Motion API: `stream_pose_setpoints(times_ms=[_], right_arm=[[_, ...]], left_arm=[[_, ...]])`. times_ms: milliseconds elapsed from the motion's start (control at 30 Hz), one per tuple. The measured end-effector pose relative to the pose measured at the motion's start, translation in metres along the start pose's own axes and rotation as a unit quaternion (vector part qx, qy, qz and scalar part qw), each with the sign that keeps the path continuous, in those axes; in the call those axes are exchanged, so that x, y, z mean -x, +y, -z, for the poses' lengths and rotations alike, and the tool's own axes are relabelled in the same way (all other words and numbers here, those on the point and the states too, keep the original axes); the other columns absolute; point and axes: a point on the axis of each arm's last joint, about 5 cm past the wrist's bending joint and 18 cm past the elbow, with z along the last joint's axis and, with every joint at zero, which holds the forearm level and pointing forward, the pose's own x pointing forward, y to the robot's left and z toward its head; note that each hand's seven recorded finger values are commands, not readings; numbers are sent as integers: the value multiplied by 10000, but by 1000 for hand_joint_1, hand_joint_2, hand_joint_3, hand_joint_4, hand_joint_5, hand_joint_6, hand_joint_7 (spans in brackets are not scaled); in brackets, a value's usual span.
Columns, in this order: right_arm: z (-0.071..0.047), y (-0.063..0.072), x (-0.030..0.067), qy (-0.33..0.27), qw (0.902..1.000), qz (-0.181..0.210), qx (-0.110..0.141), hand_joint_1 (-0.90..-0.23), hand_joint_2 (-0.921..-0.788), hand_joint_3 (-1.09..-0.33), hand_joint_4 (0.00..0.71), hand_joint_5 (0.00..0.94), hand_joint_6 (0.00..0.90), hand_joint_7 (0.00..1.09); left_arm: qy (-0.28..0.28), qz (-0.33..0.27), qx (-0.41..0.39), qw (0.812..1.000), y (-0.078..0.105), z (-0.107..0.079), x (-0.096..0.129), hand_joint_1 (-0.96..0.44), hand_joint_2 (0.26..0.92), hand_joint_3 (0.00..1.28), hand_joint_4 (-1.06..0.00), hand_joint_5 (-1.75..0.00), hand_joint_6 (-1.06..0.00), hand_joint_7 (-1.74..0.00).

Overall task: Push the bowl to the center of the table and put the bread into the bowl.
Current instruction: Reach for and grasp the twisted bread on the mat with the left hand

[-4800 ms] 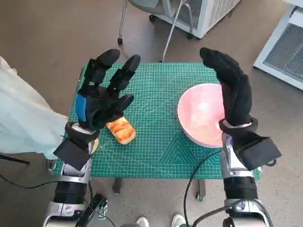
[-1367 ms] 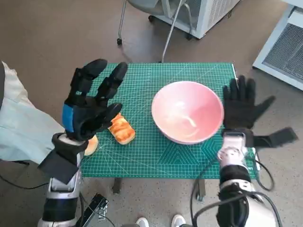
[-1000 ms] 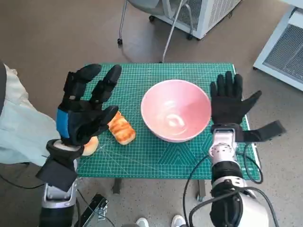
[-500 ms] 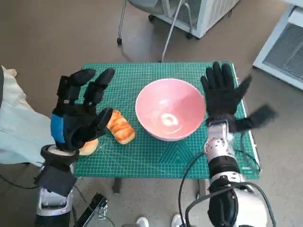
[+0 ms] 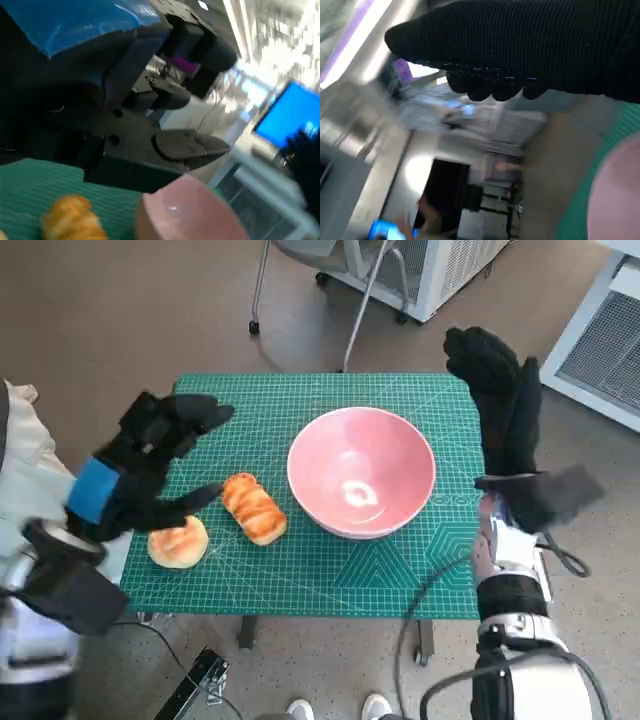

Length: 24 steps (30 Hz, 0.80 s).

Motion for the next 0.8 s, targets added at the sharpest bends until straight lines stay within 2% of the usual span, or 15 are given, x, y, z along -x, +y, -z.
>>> stream_pose_setpoints(times_ms=[200,333,633,800], right_arm=[[-92,7,23,-462,9983,-304,157,-601,-921,-788,353,17,44,823],[-132,0,53,-605,9968,-444,257,-593,-921,-788,354,17,42,839],[-152,-16,84,-586,9963,-549,311,-624,-921,-786,352,15,35,859],[-158,-50,100,-532,9965,-549,339,-633,-921,-781,351,15,30,869]], left_arm=[[87,571,-567,9967,116,-7,-102,7,792,87,-291,-130,-250,-509],[163,935,-902,9914,133,13,-163,4,815,45,-331,-55,-308,-391],[212,1520,-1374,9786,71,92,-306,-26,837,8,-352,-4,-406,-193],[212,1767,-1614,9707,29,132,-373,-43,836,3,-347,-1,-429,-140]])
